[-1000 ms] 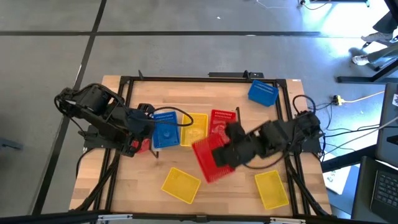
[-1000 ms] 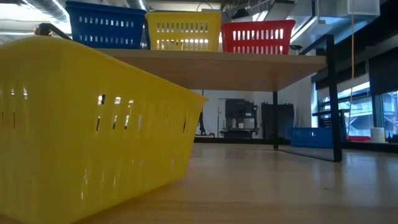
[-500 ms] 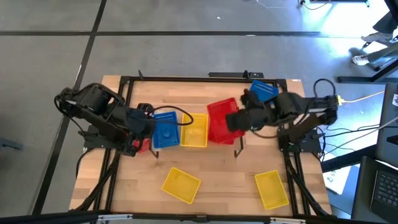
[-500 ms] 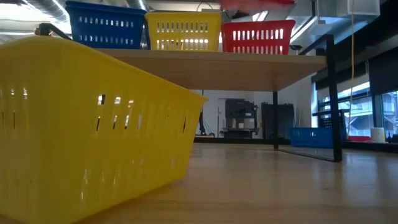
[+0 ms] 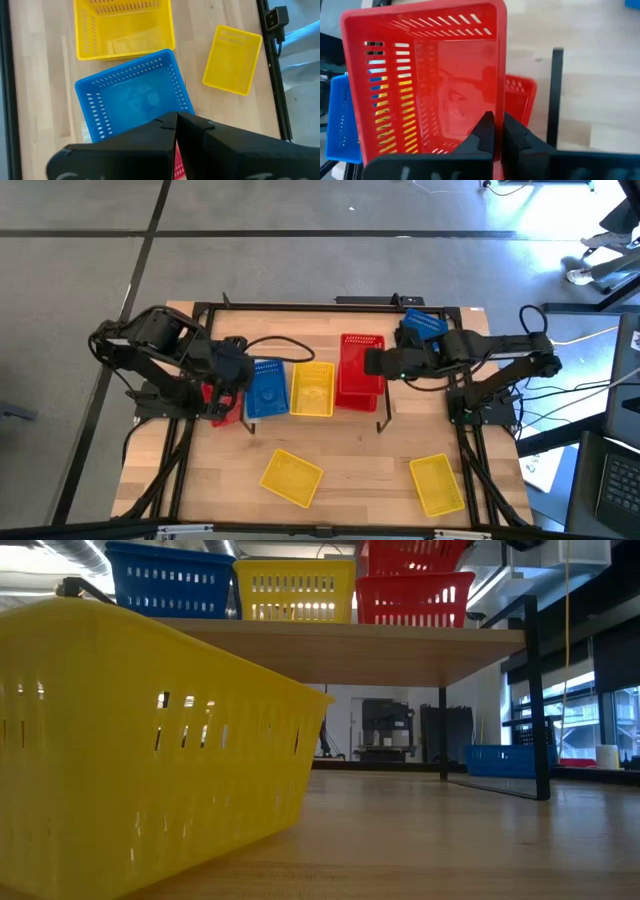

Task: Stack baskets on shelf by color
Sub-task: Stack the bottom red bin on top of the red bin on the shelf, then stack the right yellow bin on top of the yellow bin on the shelf

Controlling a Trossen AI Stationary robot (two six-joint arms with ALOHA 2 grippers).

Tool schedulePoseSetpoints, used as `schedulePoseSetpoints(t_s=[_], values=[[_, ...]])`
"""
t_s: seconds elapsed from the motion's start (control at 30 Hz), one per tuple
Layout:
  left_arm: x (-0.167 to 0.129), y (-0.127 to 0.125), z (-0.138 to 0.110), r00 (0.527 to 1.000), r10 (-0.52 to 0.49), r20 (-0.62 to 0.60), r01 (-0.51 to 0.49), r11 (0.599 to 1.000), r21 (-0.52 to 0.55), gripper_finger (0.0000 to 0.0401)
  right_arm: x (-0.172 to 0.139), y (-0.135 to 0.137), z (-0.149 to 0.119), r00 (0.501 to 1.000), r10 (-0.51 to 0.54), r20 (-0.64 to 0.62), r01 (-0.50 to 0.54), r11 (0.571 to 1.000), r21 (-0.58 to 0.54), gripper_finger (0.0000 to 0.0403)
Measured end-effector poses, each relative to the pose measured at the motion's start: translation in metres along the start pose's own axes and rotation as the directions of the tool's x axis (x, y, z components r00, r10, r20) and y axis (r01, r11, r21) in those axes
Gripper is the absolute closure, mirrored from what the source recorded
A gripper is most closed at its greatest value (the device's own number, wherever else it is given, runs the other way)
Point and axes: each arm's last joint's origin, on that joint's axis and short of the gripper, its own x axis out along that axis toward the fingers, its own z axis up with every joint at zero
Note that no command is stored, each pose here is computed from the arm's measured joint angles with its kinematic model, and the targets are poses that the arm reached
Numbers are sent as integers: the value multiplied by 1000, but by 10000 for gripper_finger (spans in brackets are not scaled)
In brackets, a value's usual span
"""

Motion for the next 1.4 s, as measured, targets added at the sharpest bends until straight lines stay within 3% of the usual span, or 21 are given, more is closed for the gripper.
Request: schedulePoseSetpoints(t_s=[0.33,0.63,1.0,1.2,1.4], values=[[0,1,0,1000,1,0,-1,998,65,401,21,-9,-24,998,-29,-55,35,993,116,393],[0,1,0,1000,1,0,-1,997,78,401,29,-16,-30,995,-73,-69,79,993,90,389],[0,1,0,1000,1,0,-1,997,75,401,27,-14,-29,996,-61,-68,68,993,93,342],[0,1,0,1000,9,1,-9,1000,22,401,11,-6,-26,1000,-4,-20,5,998,60,340],[-1,2,-1,999,33,7,-32,992,-123,401,-4,-3,-30,995,49,82,-49,999,-7,340]])
